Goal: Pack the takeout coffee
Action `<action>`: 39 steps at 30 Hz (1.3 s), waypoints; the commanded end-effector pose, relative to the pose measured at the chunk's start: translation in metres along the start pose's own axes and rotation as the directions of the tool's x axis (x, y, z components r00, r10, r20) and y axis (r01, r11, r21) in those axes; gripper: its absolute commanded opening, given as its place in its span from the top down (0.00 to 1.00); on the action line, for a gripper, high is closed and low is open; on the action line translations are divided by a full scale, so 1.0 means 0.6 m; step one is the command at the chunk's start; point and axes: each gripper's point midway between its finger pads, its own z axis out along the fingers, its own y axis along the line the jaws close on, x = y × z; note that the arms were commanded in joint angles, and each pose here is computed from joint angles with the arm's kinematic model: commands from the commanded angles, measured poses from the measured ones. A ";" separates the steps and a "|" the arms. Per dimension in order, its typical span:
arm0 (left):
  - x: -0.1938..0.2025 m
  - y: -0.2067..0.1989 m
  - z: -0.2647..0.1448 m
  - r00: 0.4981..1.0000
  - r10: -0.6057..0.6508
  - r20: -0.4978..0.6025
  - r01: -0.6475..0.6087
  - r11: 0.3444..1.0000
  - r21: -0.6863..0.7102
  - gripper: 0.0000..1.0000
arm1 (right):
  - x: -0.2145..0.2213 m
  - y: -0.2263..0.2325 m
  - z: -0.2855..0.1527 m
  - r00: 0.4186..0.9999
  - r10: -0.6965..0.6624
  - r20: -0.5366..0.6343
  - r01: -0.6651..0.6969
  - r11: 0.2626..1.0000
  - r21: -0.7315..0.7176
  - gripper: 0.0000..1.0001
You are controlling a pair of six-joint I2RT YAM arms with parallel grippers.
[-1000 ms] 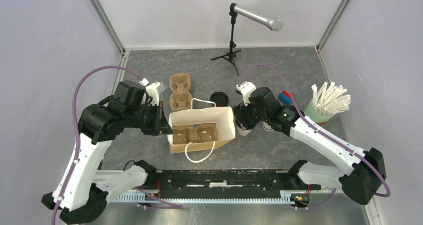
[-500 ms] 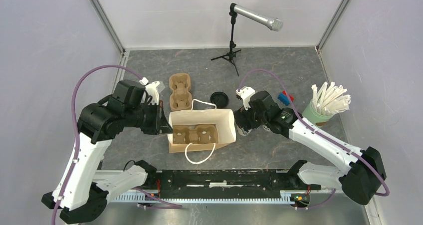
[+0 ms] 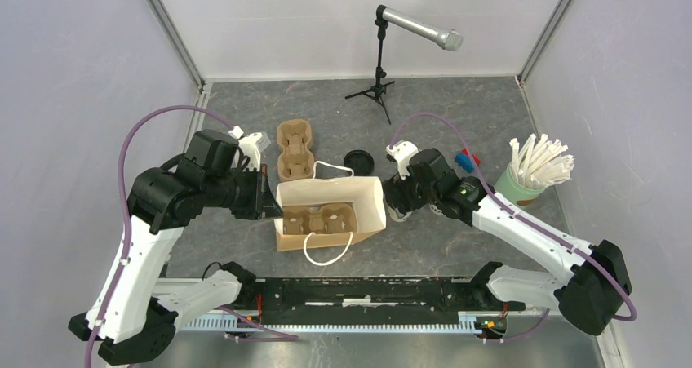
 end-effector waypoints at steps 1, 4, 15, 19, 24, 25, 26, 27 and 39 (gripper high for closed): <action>-0.010 -0.013 -0.011 0.999 0.025 0.035 -0.026 0.999 0.036 0.98 | -0.034 -0.004 -0.006 0.998 0.001 0.057 -0.001 1.000 0.005 0.06; -0.010 -0.013 -0.012 0.999 0.026 0.037 -0.027 0.999 0.036 0.98 | -0.034 -0.003 -0.003 0.999 0.001 0.054 -0.001 1.000 0.002 0.09; -0.010 -0.012 -0.012 0.999 0.024 0.039 -0.025 0.999 0.033 0.98 | -0.050 -0.005 -0.017 0.997 0.017 0.080 -0.018 1.000 0.007 0.02; -0.011 -0.012 -0.013 0.999 0.025 0.041 -0.026 0.999 0.034 0.98 | -0.048 -0.006 -0.011 0.998 0.011 0.067 -0.011 1.000 0.006 0.08; -0.011 -0.012 -0.014 0.999 0.026 0.044 -0.028 0.999 0.033 0.98 | -0.039 -0.006 -0.003 0.999 0.007 0.051 -0.007 1.000 0.008 0.11; -0.010 -0.012 -0.015 0.999 0.026 0.046 -0.027 0.999 0.034 0.98 | -0.038 -0.006 -0.003 0.999 0.010 0.053 -0.010 1.000 0.009 0.11; -0.011 -0.012 -0.015 0.999 0.026 0.045 -0.027 0.999 0.034 0.98 | -0.034 -0.007 -0.001 0.999 0.009 0.051 -0.010 1.000 0.010 0.11; -0.010 -0.012 -0.015 0.999 0.026 0.045 -0.027 0.999 0.034 0.98 | -0.030 -0.006 0.000 0.999 0.009 0.047 -0.009 1.000 0.009 0.11; -0.011 -0.012 -0.015 0.999 0.028 0.047 -0.029 0.999 0.033 0.98 | -0.010 -0.008 0.005 0.999 0.011 0.030 -0.011 1.000 0.014 0.17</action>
